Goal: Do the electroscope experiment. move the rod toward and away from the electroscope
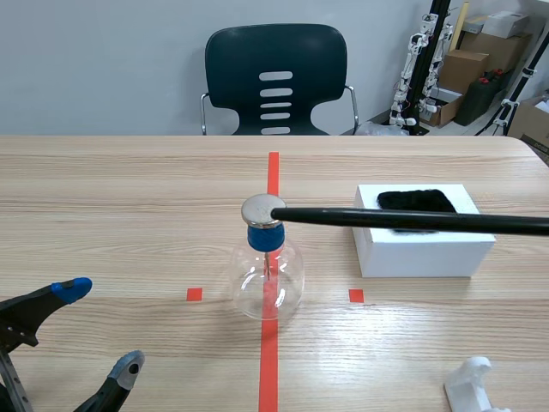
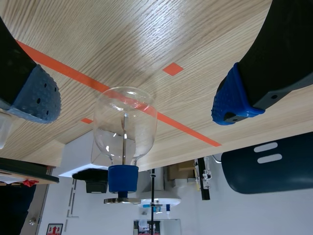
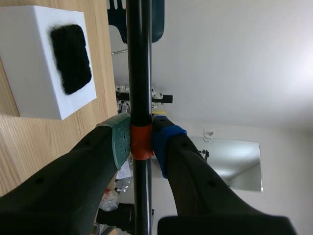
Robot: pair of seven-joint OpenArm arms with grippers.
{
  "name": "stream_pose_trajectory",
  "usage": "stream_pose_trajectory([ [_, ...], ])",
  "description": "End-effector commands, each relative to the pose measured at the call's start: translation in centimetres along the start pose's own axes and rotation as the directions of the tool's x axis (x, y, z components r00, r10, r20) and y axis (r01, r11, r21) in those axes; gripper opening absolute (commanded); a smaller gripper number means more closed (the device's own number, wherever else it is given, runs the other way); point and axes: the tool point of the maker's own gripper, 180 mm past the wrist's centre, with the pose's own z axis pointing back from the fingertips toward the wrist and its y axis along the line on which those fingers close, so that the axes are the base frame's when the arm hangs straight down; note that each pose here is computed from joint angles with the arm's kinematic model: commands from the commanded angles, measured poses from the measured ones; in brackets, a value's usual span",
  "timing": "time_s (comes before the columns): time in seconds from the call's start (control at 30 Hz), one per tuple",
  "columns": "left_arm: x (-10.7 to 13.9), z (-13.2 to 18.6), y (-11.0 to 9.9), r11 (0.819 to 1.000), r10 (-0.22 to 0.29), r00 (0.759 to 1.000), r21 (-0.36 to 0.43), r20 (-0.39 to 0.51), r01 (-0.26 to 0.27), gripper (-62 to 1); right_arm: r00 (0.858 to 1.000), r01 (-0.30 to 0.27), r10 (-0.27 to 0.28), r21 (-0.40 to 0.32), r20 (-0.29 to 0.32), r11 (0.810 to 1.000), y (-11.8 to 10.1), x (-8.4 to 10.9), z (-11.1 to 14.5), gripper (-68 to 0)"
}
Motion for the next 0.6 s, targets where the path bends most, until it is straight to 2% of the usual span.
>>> stream_pose_trajectory([
  [0.0,0.4,-0.1,0.0,1.000,0.000,1.000,0.006,0.026,0.000,1.4,1.000,-0.017,0.016,-0.043,-0.011,0.999,-1.3,-0.5,-0.1,-66.4],
  [0.07,0.4,-0.1,0.0,1.000,0.000,1.000,0.006,0.026,0.000,1.4,1.000,-0.006,0.006,-0.040,-0.013,0.999,-1.5,-0.8,0.1,-66.4],
  [0.17,0.4,-0.1,0.0,1.000,0.000,1.000,0.006,0.026,0.000,1.4,0.999,-0.019,0.018,-0.027,-0.029,0.999,-1.6,-1.6,0.5,-66.4],
  [0.27,0.4,-0.1,0.0,1.000,0.000,1.000,0.006,0.026,0.000,1.4,0.997,-0.038,0.035,-0.054,-0.063,0.998,-2.5,-2.7,0.5,-66.4],
  [0.43,0.4,-0.1,0.0,1.000,0.000,1.000,0.006,0.026,0.000,1.4,0.987,-0.114,0.099,-0.118,-0.125,0.986,-4.9,-4.5,-0.3,-66.4],
  [0.57,0.4,-0.1,0.0,1.000,0.000,1.000,0.006,0.026,0.000,1.4,0.975,-0.194,0.170,-0.176,-0.142,0.965,-7.7,-5.0,-1.3,-66.4],
])
